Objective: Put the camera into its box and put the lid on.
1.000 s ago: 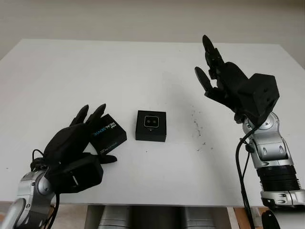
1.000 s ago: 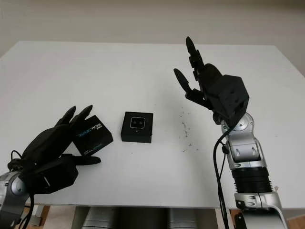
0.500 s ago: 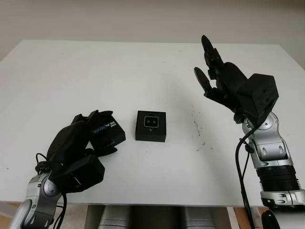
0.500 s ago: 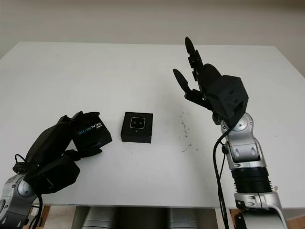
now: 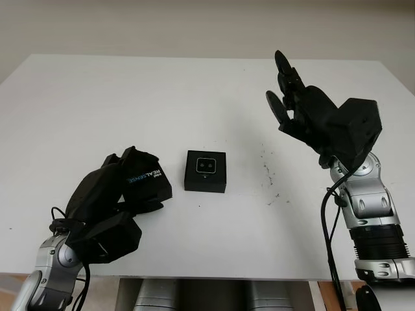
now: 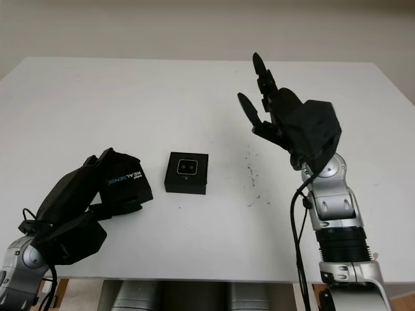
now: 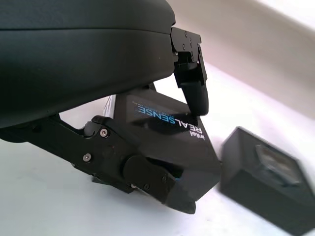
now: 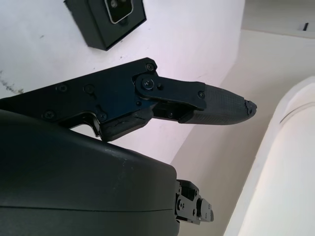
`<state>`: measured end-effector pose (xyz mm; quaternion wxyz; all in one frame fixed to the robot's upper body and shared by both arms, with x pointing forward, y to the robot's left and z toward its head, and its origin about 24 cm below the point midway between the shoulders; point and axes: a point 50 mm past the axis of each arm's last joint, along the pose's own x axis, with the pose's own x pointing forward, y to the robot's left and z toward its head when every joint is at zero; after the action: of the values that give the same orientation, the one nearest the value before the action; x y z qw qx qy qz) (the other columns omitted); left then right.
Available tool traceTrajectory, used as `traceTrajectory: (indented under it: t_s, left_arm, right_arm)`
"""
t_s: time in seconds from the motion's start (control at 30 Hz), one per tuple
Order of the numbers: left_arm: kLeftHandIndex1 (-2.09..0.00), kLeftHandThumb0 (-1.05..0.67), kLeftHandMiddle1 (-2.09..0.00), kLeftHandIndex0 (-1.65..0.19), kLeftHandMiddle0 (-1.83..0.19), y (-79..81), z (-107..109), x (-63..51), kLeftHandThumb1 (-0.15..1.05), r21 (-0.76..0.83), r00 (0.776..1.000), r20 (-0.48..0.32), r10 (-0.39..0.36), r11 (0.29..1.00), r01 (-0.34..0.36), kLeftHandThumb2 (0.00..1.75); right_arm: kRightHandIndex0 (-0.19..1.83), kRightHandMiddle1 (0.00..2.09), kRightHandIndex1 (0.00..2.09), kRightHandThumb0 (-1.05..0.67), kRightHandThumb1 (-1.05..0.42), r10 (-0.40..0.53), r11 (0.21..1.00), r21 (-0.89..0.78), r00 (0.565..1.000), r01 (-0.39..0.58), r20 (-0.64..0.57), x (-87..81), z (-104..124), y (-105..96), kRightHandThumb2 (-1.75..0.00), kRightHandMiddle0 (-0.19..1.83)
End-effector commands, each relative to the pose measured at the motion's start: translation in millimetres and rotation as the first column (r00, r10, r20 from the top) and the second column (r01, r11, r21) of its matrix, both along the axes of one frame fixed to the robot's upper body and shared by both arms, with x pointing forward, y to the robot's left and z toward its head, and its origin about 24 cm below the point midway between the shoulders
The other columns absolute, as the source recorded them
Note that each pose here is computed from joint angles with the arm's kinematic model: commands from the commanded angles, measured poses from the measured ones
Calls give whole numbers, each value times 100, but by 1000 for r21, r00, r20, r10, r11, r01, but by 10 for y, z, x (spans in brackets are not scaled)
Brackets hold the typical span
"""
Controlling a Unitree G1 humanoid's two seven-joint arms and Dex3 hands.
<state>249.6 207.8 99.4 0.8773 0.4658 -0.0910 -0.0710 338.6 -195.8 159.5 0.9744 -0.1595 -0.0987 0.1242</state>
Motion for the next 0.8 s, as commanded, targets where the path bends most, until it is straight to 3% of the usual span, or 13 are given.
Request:
traceTrajectory:
  t_s: [0.0, 0.17, 0.3, 0.43, 0.57, 0.77]
  left_arm:
    - [-150, -11, -161, -15, -19, -18, 195, 54, 103, -22, 996, 76, -36, 999, 37, 6]
    - [-139, -12, -145, -20, -25, 22, 426, 185, 101, -62, 990, 127, -67, 995, 75, 5]
    - [-138, -15, -151, -24, -29, 49, 564, 284, 101, -61, 986, 151, -70, 995, 80, 5]
    - [-139, -15, -151, -28, -35, 46, 711, 410, 101, -51, 971, 211, -115, 990, 128, 5]
    - [-140, -14, -151, -29, -32, 33, 751, 495, 100, -32, 959, 241, -152, 986, 164, 5]
    - [-136, -13, -139, -29, -35, -75, 755, 675, 100, -24, 944, 212, -253, 964, 264, 5]
  right_arm:
    - [-19, 0, 0, -79, -105, 12, 999, 37, 1000, -12, 6, -13, 15, 5, -66, -19]
    - [-19, 0, 0, -77, -105, 38, 996, 80, 999, -37, -9, -15, -31, 6, -69, -19]
    - [-19, 0, 0, -74, -105, 15, 996, 88, 999, -13, -32, -32, -50, 17, -71, -19]
    - [-19, 0, 0, -73, -105, 10, 994, 110, 998, -4, -55, -42, -75, 33, -67, -19]
    - [-19, 0, 0, -74, -105, 11, 995, 102, 998, -5, -55, -38, -80, 48, -67, -19]
    - [-19, 0, 0, -75, -105, 18, 995, 97, 999, -13, -51, -25, -75, 69, -68, -19]
